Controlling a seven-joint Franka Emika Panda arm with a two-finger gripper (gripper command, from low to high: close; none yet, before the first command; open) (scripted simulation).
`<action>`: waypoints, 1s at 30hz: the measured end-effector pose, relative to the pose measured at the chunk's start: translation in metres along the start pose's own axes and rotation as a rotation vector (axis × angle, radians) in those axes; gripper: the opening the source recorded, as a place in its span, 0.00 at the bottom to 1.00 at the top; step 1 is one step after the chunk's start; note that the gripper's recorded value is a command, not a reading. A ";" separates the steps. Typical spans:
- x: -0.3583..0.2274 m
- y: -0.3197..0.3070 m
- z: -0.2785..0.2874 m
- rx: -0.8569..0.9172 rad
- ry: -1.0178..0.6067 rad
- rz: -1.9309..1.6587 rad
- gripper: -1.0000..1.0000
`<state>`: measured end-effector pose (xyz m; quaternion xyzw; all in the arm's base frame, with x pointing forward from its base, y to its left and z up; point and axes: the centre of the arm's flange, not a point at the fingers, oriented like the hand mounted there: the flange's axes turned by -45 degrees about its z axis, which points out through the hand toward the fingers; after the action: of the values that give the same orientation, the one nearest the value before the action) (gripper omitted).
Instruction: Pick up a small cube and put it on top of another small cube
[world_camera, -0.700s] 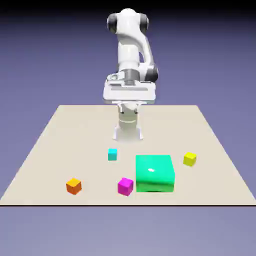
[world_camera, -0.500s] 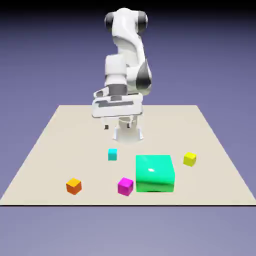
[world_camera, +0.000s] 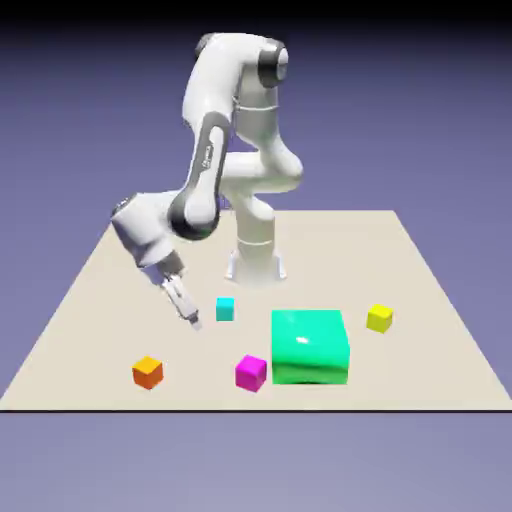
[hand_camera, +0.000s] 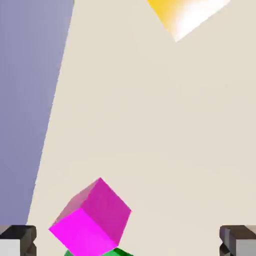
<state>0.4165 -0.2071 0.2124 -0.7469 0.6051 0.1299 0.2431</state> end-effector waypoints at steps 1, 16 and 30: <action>0.010 0.005 0.003 0.012 -0.026 0.059 0.50; 0.142 0.052 -0.006 0.303 -0.268 0.668 0.50; 0.094 0.023 0.026 0.226 -0.325 0.622 0.00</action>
<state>0.4190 -0.2758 0.1403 -0.4654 0.7673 0.2467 0.3659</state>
